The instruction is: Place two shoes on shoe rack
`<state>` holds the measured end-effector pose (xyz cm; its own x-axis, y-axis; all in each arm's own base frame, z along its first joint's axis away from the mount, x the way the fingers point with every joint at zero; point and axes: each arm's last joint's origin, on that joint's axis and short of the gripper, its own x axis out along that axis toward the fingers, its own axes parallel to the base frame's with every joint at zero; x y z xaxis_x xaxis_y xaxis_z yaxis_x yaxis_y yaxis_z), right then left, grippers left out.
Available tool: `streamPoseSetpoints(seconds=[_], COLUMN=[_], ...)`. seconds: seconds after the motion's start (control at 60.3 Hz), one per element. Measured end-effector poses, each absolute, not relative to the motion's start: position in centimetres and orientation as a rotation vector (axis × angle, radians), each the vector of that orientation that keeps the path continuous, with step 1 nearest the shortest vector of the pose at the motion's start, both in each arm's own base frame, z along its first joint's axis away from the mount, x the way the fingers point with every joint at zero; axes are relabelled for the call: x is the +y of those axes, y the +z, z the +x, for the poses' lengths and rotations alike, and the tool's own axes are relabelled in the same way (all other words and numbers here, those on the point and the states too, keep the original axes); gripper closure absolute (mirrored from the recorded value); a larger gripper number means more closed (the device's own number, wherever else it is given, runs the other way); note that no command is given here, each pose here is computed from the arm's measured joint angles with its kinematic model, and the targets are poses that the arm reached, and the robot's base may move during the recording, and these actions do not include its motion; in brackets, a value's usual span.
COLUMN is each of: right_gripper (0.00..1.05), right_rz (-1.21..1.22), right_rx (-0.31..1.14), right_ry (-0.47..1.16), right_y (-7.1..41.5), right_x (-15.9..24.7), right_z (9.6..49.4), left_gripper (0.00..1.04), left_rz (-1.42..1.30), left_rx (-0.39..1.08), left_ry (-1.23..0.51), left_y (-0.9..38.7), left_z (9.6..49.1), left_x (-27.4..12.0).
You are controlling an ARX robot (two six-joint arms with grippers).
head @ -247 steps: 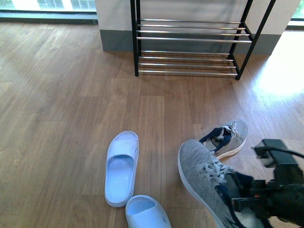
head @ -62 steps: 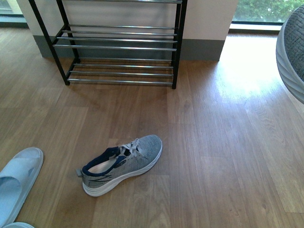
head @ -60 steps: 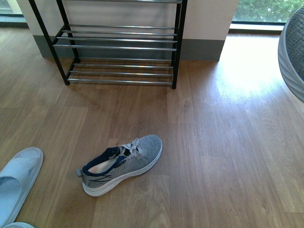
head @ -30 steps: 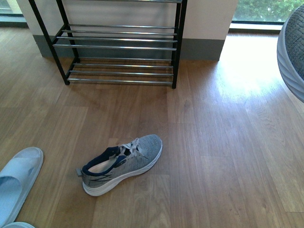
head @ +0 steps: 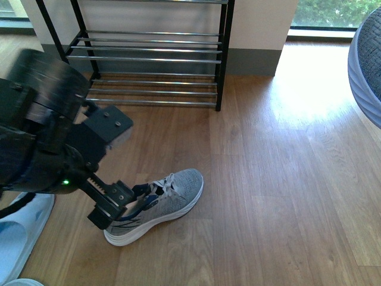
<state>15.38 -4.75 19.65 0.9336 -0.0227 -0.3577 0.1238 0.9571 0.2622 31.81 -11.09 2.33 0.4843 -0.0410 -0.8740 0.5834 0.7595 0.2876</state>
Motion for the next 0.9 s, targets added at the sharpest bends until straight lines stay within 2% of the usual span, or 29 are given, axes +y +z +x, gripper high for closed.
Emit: streamPoseSetpoints(seconds=[0.265, 0.464, 0.697, 0.896], right_gripper=[1.03, 1.03, 1.03, 1.03], right_rz=[0.286, 0.286, 0.286, 0.286], right_rx=[0.36, 0.36, 0.36, 0.36], right_ry=[-0.076, -0.076, -0.076, -0.076], right_y=[19.7, 19.7, 19.7, 19.7], right_x=[-4.8, -4.8, -4.8, -4.8], right_z=[15.4, 15.4, 15.4, 15.4], left_gripper=[0.09, 0.09, 0.09, 0.1], left_rz=[0.731, 0.774, 0.794, 0.797], left_rx=[1.116, 1.165, 1.201, 1.211], left_ry=[-0.551, -0.548, -0.548, -0.552], left_y=[-4.3, -8.6, -12.5, -13.9], left_z=[33.3, 34.1, 35.8, 37.1], left_x=[-13.9, -14.7, -15.6, -16.3])
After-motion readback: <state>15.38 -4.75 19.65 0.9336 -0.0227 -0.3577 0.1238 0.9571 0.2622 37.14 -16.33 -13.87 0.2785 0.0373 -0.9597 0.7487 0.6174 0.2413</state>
